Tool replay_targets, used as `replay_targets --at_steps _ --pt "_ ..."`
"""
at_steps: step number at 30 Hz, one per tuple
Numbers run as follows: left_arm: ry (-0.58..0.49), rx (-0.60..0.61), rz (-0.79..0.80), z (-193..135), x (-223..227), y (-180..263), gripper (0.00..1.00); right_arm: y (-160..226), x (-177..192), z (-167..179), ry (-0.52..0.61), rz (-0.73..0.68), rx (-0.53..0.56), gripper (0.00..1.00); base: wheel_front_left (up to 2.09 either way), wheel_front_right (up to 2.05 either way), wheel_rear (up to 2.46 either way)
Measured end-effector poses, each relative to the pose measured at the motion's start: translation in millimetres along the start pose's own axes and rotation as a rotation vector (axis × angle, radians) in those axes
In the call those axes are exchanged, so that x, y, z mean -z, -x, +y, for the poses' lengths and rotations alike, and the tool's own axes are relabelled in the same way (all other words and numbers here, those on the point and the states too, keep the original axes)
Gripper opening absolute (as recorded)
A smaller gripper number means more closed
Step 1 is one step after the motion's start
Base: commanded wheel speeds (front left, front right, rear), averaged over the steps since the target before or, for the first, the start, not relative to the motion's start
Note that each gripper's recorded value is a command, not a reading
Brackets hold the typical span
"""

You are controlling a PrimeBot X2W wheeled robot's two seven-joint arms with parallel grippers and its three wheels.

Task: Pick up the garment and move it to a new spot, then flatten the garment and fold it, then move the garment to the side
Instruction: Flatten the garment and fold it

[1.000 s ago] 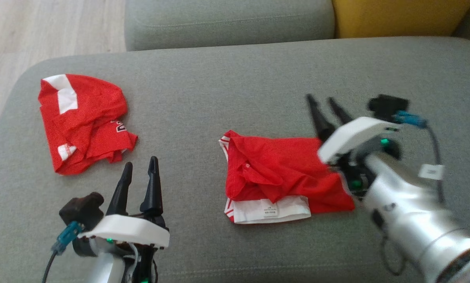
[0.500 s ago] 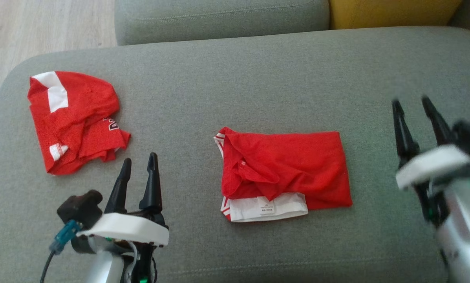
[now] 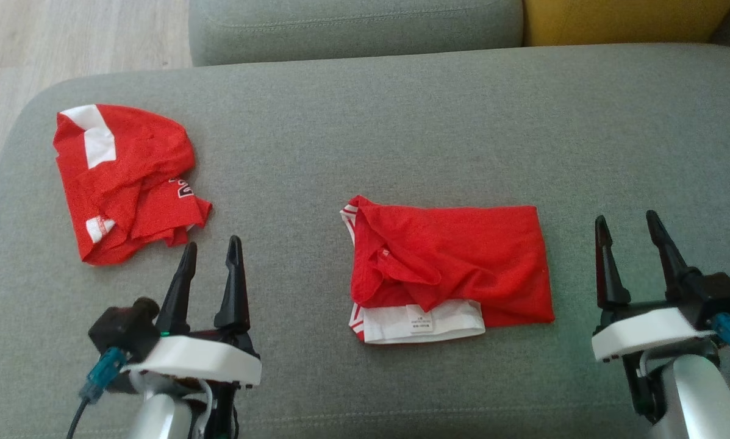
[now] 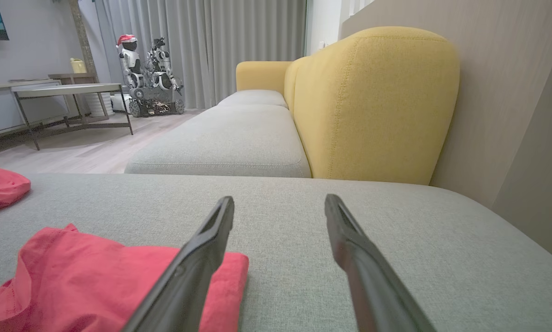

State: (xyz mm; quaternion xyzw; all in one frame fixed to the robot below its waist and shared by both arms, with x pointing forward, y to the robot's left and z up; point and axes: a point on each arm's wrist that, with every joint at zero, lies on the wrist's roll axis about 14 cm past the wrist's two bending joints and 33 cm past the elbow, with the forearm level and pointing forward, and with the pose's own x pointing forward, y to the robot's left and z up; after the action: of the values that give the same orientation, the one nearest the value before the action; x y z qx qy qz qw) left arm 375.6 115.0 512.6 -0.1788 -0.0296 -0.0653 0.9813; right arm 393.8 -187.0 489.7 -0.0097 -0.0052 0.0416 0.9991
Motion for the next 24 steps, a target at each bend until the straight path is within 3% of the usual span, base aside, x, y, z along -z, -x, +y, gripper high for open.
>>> replay_targets --at_steps 8,9,10,24 --pt "-0.005 0.000 -0.008 -0.1 -2.8 3.4 1.00 2.5 1.6 5.3 0.006 0.004 -0.012 1.00 0.00 0.00 0.00" --pt "-0.005 0.000 -0.007 -0.1 -2.6 3.9 1.00 1.7 2.3 9.2 0.006 0.006 -0.024 0.56 0.00 0.00 0.00" --pt "-0.005 0.000 -0.006 -0.2 -2.2 4.5 1.00 0.9 3.5 14.6 0.006 0.010 -0.040 0.00 0.00 0.00 0.00" --pt "-0.007 -0.070 0.022 23.2 5.8 12.4 1.00 -5.7 59.2 123.4 0.013 0.184 -0.371 0.00 0.00 0.00 0.00"
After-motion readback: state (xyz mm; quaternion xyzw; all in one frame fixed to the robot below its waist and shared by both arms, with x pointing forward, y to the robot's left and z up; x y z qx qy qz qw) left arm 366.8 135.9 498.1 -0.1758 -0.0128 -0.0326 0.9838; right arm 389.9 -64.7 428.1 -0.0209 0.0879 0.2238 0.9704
